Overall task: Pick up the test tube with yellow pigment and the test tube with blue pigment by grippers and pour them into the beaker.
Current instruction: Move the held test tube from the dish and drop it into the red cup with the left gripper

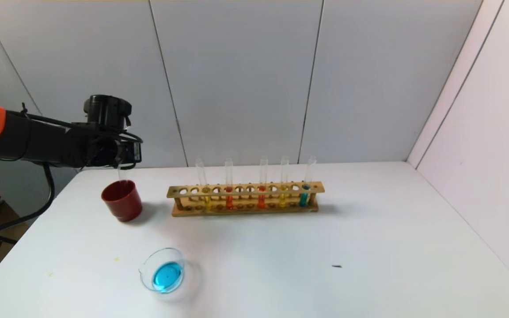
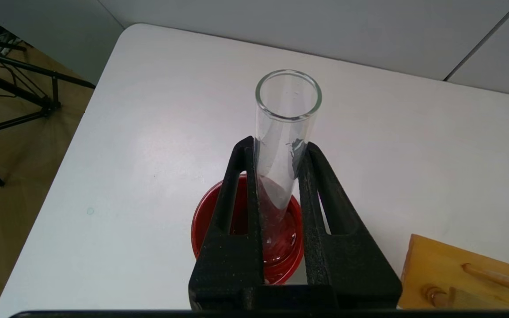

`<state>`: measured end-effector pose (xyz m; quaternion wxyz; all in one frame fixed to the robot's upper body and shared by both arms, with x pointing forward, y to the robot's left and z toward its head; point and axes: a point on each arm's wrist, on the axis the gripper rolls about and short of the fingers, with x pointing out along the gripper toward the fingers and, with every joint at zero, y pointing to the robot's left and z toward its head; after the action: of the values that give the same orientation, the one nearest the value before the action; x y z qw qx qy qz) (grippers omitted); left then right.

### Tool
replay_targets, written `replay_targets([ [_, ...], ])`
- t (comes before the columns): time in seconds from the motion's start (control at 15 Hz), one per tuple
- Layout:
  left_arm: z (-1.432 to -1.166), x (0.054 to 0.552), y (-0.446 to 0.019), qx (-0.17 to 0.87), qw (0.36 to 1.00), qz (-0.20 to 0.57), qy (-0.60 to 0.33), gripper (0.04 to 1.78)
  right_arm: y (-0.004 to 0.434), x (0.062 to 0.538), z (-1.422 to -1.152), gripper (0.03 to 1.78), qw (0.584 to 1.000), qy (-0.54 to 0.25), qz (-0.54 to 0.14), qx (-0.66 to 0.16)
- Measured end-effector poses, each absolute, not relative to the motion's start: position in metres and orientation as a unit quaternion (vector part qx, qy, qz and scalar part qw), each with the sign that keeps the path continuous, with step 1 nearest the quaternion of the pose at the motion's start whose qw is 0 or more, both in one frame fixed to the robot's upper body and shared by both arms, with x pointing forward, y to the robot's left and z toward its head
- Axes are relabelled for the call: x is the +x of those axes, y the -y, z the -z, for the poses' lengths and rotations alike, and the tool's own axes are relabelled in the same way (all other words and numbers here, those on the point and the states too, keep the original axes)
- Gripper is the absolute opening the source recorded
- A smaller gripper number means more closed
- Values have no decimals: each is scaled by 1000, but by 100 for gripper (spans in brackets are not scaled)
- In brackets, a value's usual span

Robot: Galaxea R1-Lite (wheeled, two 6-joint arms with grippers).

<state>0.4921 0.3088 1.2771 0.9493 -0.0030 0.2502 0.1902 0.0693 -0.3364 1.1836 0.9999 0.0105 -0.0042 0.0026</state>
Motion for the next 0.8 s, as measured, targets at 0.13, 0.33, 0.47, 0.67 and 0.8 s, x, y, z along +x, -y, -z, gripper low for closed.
replay_targets([
  [0.13,-1266,488,-309,0,947,-191,-258,30,336,69,-1184,174,1000,4,-3,11],
  [0.33,-1252,482,-310,2,947,-191,-259,30,336,69,-1184,174,1000,4,-3,11],
  [0.47,-1246,480,-310,3,946,-191,-263,30,336,69,-1184,174,1000,4,-3,11],
  [0.67,-1242,478,-311,5,944,-191,-269,36,336,69,-1184,174,1000,4,-3,11],
  [0.8,-1243,477,-311,5,945,-191,-265,51,336,69,-1184,174,1000,4,-3,11],
])
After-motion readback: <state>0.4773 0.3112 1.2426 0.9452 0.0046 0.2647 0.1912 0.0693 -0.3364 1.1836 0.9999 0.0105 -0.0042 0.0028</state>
